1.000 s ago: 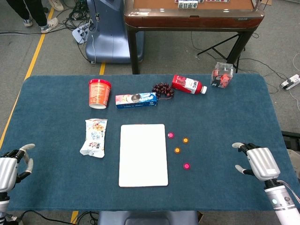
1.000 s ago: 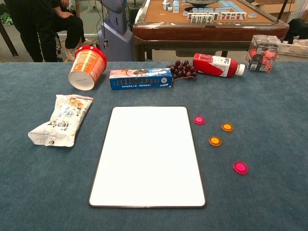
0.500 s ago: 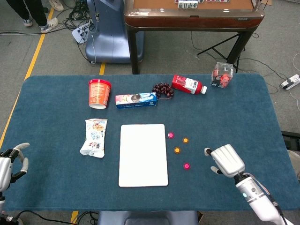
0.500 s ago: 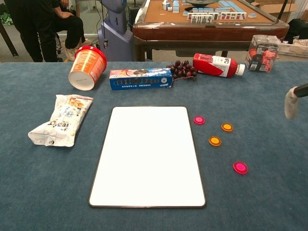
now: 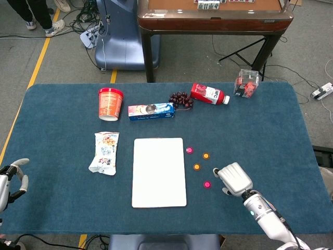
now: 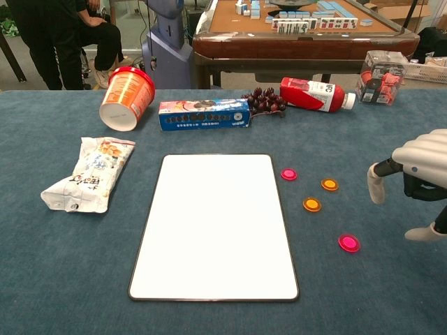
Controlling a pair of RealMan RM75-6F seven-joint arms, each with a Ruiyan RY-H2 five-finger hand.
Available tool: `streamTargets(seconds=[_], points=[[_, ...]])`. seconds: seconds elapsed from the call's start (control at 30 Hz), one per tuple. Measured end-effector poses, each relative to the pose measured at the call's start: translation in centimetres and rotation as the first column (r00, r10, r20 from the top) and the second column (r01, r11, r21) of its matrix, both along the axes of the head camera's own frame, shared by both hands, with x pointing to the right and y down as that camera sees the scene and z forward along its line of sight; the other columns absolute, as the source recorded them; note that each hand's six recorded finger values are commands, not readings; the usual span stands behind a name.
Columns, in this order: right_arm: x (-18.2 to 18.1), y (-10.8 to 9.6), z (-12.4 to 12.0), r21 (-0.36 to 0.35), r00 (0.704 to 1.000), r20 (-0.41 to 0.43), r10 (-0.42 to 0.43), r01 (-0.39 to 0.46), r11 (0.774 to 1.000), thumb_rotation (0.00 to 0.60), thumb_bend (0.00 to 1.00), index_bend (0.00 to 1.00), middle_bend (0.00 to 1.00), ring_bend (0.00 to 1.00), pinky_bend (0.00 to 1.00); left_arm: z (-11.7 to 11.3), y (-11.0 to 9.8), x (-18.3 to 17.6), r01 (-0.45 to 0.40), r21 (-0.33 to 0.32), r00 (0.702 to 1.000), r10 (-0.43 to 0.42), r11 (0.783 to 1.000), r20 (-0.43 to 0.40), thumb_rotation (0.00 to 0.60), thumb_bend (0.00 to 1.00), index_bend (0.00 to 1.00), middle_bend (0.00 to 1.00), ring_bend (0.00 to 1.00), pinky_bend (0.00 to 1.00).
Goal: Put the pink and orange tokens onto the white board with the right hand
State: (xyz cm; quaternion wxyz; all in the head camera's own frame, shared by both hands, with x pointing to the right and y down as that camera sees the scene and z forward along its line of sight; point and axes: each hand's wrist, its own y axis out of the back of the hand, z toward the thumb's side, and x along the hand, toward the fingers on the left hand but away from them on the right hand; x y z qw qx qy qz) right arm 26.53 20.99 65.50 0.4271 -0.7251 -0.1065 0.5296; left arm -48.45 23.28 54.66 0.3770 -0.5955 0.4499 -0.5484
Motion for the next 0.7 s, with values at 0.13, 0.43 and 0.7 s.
streamTargets(seconds=[0.13,0.43,0.7], points=[[-0.2,0.3,1.3,-0.033,1.0,-0.019,-0.001,0.001,0.999,0.6,0.11,0.44,1.0,1.0,1.0,-0.1,0.0,0.0,0.001,-0.002,1.0,-0.001,1.0,-0.003,0.6,0.52,0.35,0.62,0.46,0.54],[-0.7,0.8,3.2,-0.072,0.999,-0.046,-0.013,0.009,0.997,0.6,0.12,0.4,1.0,1.0,1.0,0.0,0.0,0.0,0.001,-0.011,1.0,-0.001,1.0,-0.007,0.6,0.52,0.35,0.62,0.46,0.54],[-1.7,1.0,4.0,-0.088,0.999,-0.043,-0.023,0.019,0.996,0.6,0.14,0.39,1.0,1.0,1.0,0.0,0.1,0.0,0.003,-0.013,1.0,-0.003,1.0,-0.01,0.6,0.52,0.35,0.62,0.46,0.54]])
